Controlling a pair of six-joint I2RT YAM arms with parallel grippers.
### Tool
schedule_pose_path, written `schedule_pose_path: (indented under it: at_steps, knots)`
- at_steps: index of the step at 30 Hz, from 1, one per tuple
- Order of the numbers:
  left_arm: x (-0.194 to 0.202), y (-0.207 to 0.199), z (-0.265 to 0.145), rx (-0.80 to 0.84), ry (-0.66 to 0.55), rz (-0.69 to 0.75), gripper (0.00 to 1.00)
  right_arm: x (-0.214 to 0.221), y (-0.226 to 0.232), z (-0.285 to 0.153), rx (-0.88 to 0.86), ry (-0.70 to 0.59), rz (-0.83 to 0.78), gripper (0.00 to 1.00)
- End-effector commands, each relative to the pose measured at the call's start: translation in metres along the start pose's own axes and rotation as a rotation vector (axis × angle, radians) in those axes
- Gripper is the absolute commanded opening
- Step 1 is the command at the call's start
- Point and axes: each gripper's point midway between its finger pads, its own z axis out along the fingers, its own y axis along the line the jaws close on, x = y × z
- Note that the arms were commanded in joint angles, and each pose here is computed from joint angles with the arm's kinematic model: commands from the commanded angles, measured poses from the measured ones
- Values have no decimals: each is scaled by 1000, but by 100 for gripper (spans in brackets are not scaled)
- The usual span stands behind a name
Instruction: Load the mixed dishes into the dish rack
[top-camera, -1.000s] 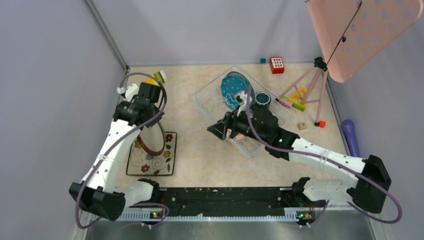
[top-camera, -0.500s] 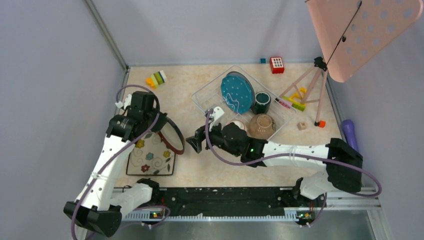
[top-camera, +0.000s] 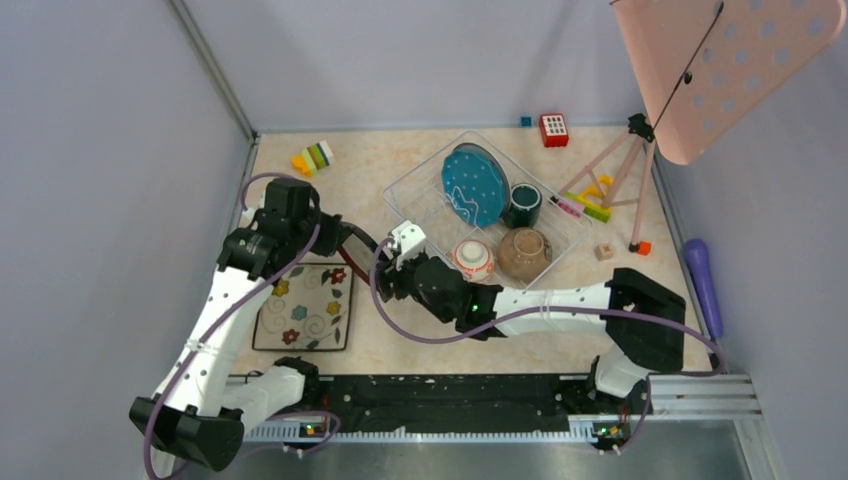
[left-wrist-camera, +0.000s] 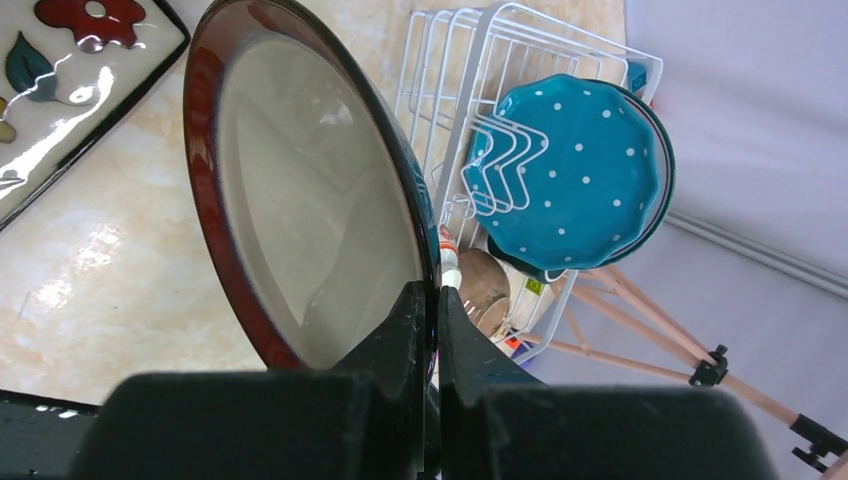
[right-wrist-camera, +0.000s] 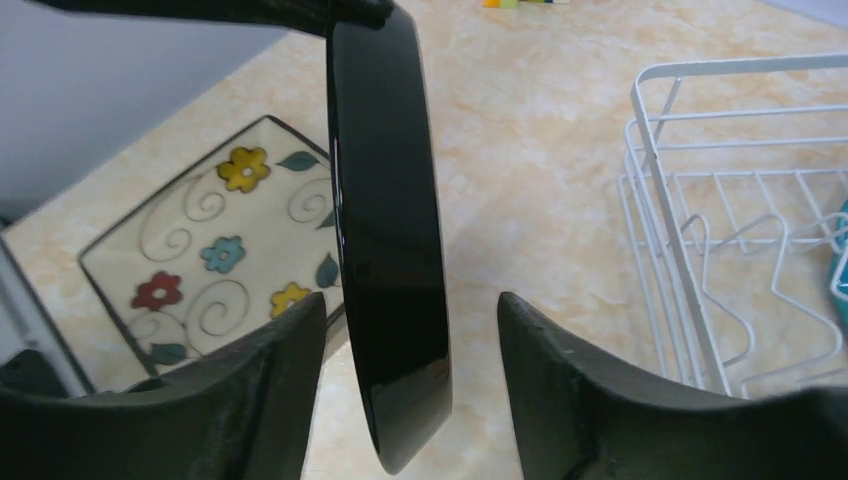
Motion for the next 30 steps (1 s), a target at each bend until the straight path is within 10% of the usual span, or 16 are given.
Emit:
schedule_pose_path:
  at_steps: [1, 6, 9, 13, 22, 30]
  knots:
    - [-5, -52, -26, 227, -3, -68, 0, -24, 4, 10, 69, -73, -54, 54]
    - [-2, -52, -24, 231, 11, -72, 5, -32, 5, 13, 88, -88, -80, 0]
    - [-6, -51, -26, 253, -13, -61, 63, -45, 2, 9, 104, -124, -72, 0]
    - [-31, -42, -37, 258, -154, -12, 93, -70, -1, 3, 113, -173, -87, 0]
    - [-78, -15, -83, 152, -437, 390, 97, -143, -10, -26, 94, -251, -146, 0]
    - [-70, 17, -71, 142, -426, 616, 97, -207, -48, -61, 89, -323, -68, 0]
